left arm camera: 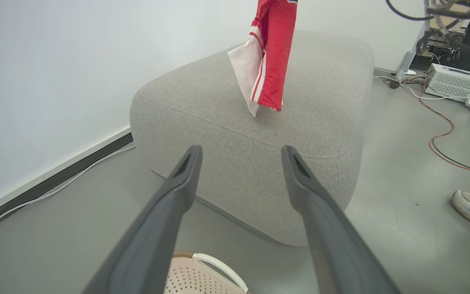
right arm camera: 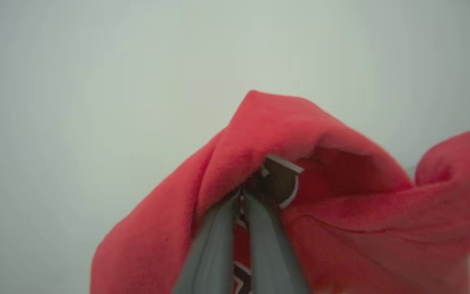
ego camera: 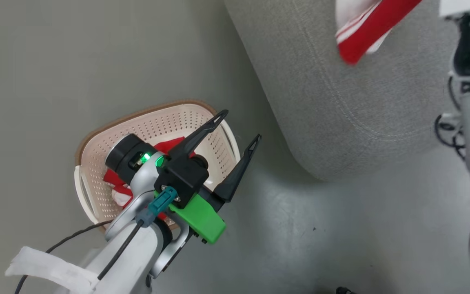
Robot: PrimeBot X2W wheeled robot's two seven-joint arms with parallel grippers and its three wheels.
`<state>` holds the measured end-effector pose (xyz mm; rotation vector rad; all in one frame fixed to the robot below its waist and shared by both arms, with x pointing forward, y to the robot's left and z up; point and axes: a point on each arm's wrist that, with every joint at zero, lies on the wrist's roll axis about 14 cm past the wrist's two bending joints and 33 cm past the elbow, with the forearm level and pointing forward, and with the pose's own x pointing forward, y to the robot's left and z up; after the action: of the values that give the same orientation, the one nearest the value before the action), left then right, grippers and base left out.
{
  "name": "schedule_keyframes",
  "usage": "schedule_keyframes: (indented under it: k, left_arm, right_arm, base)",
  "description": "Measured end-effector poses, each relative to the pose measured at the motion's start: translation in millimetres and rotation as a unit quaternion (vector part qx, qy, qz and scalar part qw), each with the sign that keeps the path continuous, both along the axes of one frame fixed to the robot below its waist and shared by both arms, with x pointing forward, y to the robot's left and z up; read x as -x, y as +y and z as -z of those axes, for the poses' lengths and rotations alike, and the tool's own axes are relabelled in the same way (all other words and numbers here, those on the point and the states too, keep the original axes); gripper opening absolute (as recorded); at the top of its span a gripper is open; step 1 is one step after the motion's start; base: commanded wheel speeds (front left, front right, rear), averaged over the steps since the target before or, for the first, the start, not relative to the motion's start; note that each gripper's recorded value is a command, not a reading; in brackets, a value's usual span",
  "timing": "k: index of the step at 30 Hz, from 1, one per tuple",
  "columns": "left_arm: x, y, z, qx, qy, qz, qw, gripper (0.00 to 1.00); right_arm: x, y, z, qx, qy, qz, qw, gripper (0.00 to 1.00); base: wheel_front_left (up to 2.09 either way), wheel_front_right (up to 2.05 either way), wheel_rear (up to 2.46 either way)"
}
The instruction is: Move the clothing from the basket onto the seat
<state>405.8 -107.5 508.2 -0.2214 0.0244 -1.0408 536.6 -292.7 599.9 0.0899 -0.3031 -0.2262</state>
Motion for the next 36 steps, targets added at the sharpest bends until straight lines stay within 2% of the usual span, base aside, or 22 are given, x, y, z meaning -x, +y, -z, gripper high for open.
schedule_keyframes:
  k: [7, 11, 22, 29, 35, 36]
  left_arm:
    - [-9.9, 7.2, 5.0, 0.002, 0.003, -0.012, 1.0, 1.0]
    - [-16.7, 12.8, 10.9, 0.003, 0.008, -0.02, 1.0, 1.0]
    - [-35.4, 28.1, 42.2, -0.009, 0.036, -0.042, 0.998, 1.0]
    - [-40.4, 34.0, 57.3, -0.017, 0.049, -0.05, 0.997, 1.0]
    - [-41.4, 35.6, 60.4, -0.019, 0.05, -0.049, 0.997, 1.0]
    - [-41.8, 35.8, 60.8, -0.02, 0.05, -0.049, 0.997, 1.0]
  right_arm:
    - [-23.7, -19.0, -14.4, 0.024, -0.014, 0.019, 0.999, 0.0]
    - [-36.1, -31.9, -3.8, 0.027, -0.001, 0.036, 0.999, 0.0]
    - [-48.1, -62.3, 80.7, -0.014, 0.086, 0.089, 0.992, 0.0]
    - [-34.2, -72.4, 148.0, -0.054, 0.161, 0.12, 0.978, 0.0]
    - [-19.0, -82.4, 177.5, -0.083, 0.195, 0.146, 0.966, 0.0]
    - [-18.9, -82.3, 178.3, -0.083, 0.196, 0.146, 0.966, 0.06]
  base:
    - [0.0, 0.0, 0.0]
    - [0.0, 0.0, 0.0]
    - [0.0, 0.0, 0.0]
    - [0.0, 0.0, 0.0]
    - [0.0, 0.0, 0.0]
    - [0.0, 0.0, 0.0]
